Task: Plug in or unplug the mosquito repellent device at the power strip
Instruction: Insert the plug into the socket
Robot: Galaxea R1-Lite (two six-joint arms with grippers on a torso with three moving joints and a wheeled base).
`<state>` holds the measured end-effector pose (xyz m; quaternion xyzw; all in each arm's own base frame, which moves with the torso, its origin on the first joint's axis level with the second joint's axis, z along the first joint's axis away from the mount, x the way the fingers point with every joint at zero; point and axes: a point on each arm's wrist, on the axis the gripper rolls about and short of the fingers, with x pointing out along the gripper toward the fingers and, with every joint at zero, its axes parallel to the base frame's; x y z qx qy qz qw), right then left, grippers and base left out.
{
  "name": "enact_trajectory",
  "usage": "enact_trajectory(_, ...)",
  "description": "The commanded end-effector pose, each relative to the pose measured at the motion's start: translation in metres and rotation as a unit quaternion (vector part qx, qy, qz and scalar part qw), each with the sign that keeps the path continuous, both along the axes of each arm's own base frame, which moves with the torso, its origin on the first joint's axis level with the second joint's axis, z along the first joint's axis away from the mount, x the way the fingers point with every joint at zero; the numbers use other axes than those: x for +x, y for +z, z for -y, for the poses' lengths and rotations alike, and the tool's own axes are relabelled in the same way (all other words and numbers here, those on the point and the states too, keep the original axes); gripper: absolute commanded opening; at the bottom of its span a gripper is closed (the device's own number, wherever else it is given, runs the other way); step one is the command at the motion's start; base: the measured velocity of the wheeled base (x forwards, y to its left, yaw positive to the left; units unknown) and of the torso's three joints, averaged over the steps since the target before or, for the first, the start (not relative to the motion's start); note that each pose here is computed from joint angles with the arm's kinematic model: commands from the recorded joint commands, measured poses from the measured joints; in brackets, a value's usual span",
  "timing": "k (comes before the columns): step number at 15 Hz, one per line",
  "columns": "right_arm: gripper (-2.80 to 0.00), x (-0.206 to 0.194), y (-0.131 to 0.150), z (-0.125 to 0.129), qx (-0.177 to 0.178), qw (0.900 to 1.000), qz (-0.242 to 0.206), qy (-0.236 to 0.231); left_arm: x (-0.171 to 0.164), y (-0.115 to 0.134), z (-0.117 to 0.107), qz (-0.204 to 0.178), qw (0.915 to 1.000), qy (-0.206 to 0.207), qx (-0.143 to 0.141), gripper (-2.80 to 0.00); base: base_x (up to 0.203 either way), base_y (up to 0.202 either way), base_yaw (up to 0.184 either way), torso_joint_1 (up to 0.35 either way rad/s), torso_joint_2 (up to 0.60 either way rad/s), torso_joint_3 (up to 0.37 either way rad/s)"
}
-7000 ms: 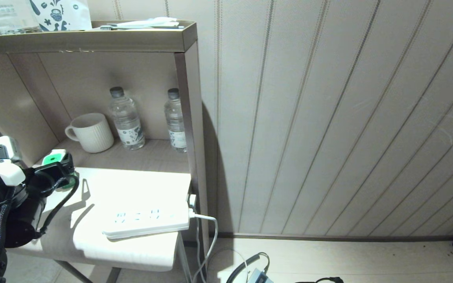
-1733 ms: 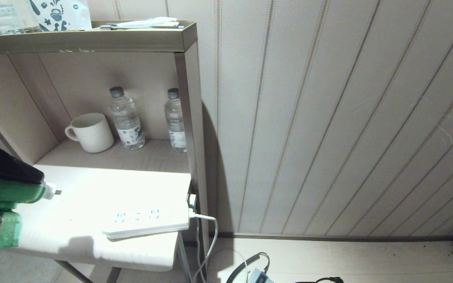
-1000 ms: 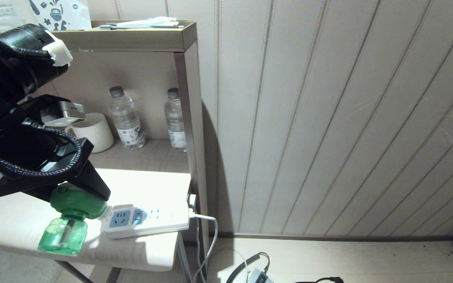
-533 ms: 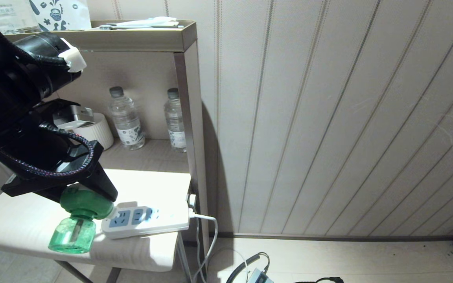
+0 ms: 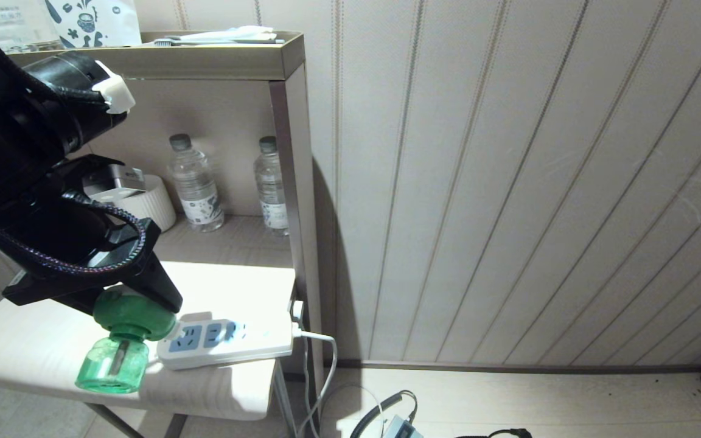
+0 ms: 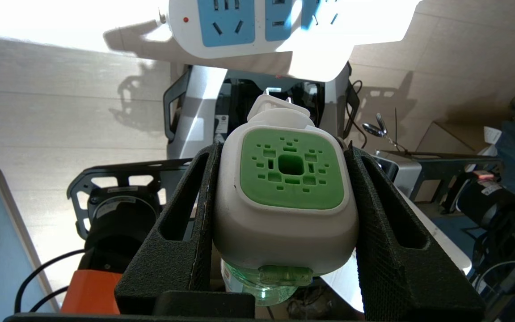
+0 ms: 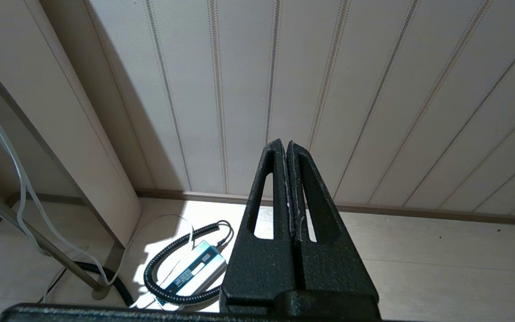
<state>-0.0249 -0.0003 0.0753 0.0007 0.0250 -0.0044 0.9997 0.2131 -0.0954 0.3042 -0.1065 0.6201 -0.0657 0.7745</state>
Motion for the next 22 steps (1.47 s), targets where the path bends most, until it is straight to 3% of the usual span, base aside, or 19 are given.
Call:
enact_trajectory(1, -2.8, 0.0, -0.0002, 0.0, 0.0, 1.0, 0.0, 0.001, -0.0005, -0.0004, 0.0, -0.004, 1.0, 0.001, 0.001, -2.8, 0.0, 0.0, 0.0, 0.0, 0.0, 0.0)
enact_trajectory(22, -2.8, 0.0, 0.0002, 0.0, -0.002, 1.0, 0.0, 0.002, 0.0045, -0.0059, 0.0038, -0.018, 0.9998, 0.003, 0.004, -2.8, 0.0, 0.0, 0.0, 0.0, 0.0, 0.0)
